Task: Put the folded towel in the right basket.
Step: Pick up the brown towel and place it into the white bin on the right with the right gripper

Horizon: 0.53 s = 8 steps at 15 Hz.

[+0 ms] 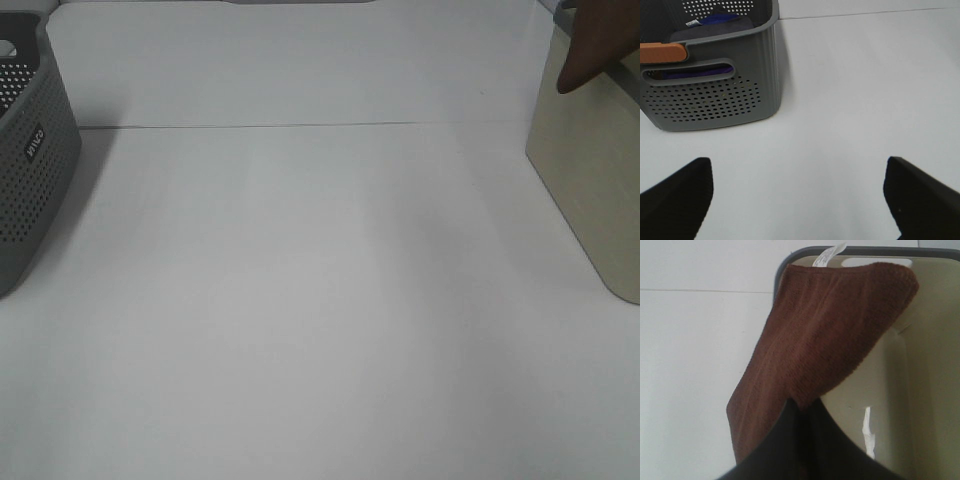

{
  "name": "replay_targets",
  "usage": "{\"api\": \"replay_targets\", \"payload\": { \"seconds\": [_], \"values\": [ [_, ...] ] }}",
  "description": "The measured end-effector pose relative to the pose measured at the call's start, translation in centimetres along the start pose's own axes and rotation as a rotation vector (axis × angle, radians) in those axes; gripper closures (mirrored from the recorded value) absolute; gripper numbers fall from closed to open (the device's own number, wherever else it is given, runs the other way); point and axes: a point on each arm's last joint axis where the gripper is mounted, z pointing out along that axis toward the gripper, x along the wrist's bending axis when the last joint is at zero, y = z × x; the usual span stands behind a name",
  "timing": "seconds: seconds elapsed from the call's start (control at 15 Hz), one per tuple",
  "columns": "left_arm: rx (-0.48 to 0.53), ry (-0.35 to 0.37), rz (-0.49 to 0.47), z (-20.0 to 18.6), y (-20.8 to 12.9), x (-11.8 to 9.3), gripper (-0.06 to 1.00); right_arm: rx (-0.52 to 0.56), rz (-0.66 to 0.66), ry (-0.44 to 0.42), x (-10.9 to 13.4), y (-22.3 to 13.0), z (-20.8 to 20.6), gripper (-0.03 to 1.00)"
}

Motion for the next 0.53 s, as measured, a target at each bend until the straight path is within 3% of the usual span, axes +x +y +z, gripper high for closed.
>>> {"api": "replay_targets", "payload": {
  "seconds": [0.53],
  "values": [
    [0.0,0.0,0.0,0.0,0.0,0.0,0.07,0.099,0.128,-0.057,-5.7,-1.6,4.3,0.96]
  ]
}}
